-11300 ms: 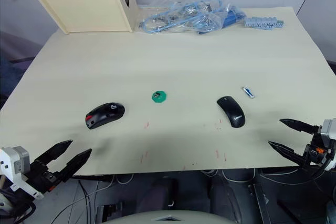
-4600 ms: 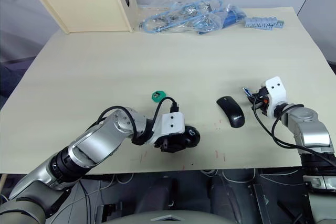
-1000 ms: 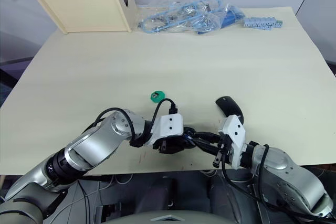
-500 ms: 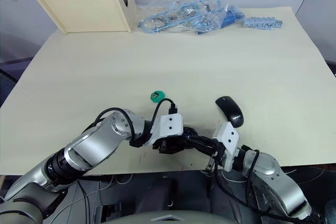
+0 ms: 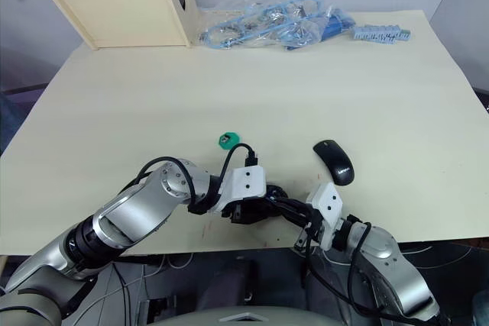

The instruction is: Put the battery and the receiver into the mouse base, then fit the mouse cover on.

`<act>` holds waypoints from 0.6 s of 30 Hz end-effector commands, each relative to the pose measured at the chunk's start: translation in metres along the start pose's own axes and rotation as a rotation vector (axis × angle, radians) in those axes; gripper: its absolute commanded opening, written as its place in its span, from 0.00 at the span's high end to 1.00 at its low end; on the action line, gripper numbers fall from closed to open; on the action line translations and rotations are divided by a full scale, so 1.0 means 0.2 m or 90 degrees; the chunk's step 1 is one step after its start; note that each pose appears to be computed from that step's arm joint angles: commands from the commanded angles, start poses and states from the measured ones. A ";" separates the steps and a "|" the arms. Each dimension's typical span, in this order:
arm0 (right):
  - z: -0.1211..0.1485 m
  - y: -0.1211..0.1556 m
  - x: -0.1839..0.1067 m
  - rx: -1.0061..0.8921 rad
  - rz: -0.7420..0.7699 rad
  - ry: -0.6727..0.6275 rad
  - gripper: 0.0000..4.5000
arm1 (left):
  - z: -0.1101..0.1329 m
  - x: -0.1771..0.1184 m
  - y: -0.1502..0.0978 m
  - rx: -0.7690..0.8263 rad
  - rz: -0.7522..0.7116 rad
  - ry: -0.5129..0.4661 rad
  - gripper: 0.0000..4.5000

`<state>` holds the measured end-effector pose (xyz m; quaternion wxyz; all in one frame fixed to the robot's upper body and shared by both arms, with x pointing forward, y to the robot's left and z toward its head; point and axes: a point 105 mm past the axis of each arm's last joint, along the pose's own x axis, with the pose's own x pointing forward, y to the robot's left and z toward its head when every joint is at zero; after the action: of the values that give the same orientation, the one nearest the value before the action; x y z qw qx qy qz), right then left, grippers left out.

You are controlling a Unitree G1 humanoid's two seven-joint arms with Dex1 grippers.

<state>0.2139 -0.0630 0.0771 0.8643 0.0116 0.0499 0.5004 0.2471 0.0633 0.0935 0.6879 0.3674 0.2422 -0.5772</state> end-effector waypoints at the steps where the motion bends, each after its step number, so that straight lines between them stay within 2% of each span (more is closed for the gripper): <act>1: -0.02 0.00 0.01 0.002 0.002 0.002 0.96 | -0.03 0.02 -0.05 -0.003 -0.028 0.013 0.34; 8: -0.10 -0.02 0.03 0.024 -0.003 0.050 0.96 | -0.02 0.02 -0.05 -0.001 -0.028 0.013 0.34; 13: -0.27 0.00 0.01 0.041 0.017 0.189 0.96 | -0.02 0.02 -0.05 -0.002 -0.027 0.013 0.34; 18: -0.33 0.01 -0.01 0.028 0.035 0.262 0.96 | -0.02 0.02 -0.05 -0.005 -0.027 0.014 0.34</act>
<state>0.2219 -0.0553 0.0623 0.8410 -0.0574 0.1138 0.5258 0.2463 0.0659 0.0895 0.6883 0.3658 0.2551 -0.5722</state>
